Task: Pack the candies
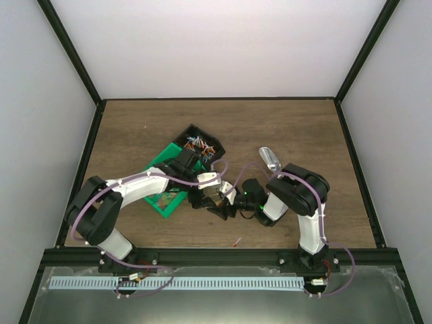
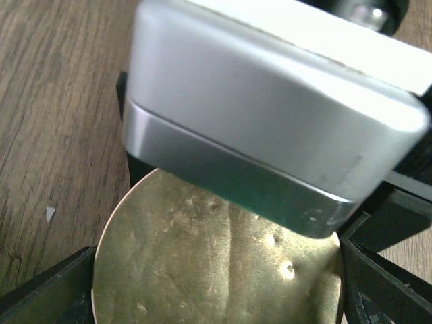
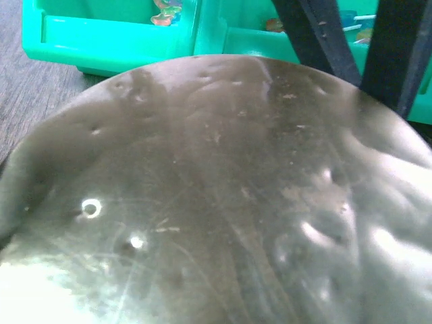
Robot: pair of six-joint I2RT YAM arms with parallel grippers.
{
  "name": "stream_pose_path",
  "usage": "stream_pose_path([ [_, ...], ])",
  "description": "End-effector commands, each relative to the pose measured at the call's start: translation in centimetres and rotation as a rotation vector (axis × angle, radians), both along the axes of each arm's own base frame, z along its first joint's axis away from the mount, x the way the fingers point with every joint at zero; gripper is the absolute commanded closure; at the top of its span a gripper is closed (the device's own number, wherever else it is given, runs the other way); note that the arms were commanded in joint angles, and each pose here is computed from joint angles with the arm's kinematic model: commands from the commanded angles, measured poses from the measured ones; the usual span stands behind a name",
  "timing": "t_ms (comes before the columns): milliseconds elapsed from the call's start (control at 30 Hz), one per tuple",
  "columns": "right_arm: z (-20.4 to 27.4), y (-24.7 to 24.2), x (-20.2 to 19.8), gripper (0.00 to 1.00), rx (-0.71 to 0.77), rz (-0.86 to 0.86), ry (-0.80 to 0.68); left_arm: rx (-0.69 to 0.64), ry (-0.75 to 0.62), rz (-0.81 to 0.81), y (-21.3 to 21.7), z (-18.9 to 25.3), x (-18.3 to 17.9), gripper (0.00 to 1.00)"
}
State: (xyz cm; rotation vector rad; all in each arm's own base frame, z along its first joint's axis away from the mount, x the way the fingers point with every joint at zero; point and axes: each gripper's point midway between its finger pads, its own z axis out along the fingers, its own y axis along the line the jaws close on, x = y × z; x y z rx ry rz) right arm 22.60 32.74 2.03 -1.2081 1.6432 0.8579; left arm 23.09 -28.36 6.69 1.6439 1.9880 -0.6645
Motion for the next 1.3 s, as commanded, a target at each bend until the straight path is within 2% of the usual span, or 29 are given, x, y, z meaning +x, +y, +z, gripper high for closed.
stream_pose_path([
  [0, -3.0, -1.0, -3.0, 0.42, -0.071, 0.063, 0.150, 0.082, -0.063, -0.281, 1.4, -1.4, -2.0, 0.31],
  [200, -2.6, -1.0, -3.6, 0.42, -0.065, 0.086, 0.163, 0.130, -0.078, -0.494, 2.5, -2.1, -3.2, 0.34],
  [500, -2.7, -1.0, -3.9, 0.42, -0.069, 0.097, 0.178, 0.143, -0.094, -0.583, 2.0, -1.8, -1.3, 0.34],
  [567, -2.7, -1.1, -3.8, 0.41, -0.073, 0.085, 0.183, 0.130, -0.100, -0.559, 1.9, -1.2, -0.6, 0.31],
  [700, -3.4, -1.4, -2.8, 0.38, -0.091, 0.009, 0.202, 0.104, -0.065, -0.497, 2.0, -0.3, -0.3, 0.17],
  [800, -3.5, -1.6, -2.5, 0.35, -0.098, -0.012, 0.196, 0.043, -0.028, -0.370, 2.0, 1.5, 0.7, 0.11],
  [900, -3.6, -1.8, -2.1, 0.28, -0.104, -0.033, 0.184, 0.000, -0.016, -0.280, 3.0, 3.1, 1.8, 0.01],
  [1100, -4.0, -1.8, -1.8, 0.08, -0.113, -0.045, 0.185, -0.011, -0.078, -0.206, 5.3, 4.6, 1.8, 0.00],
  [1133, -4.0, -1.8, -1.8, 0.02, -0.112, -0.047, 0.182, -0.012, -0.087, -0.193, 5.5, 4.8, 1.8, 0.00],
  [1267, -3.1, -1.9, -1.9, 0.00, -0.101, -0.045, 0.168, -0.037, -0.111, -0.098, 6.2, 6.1, 2.9, 0.00],
])
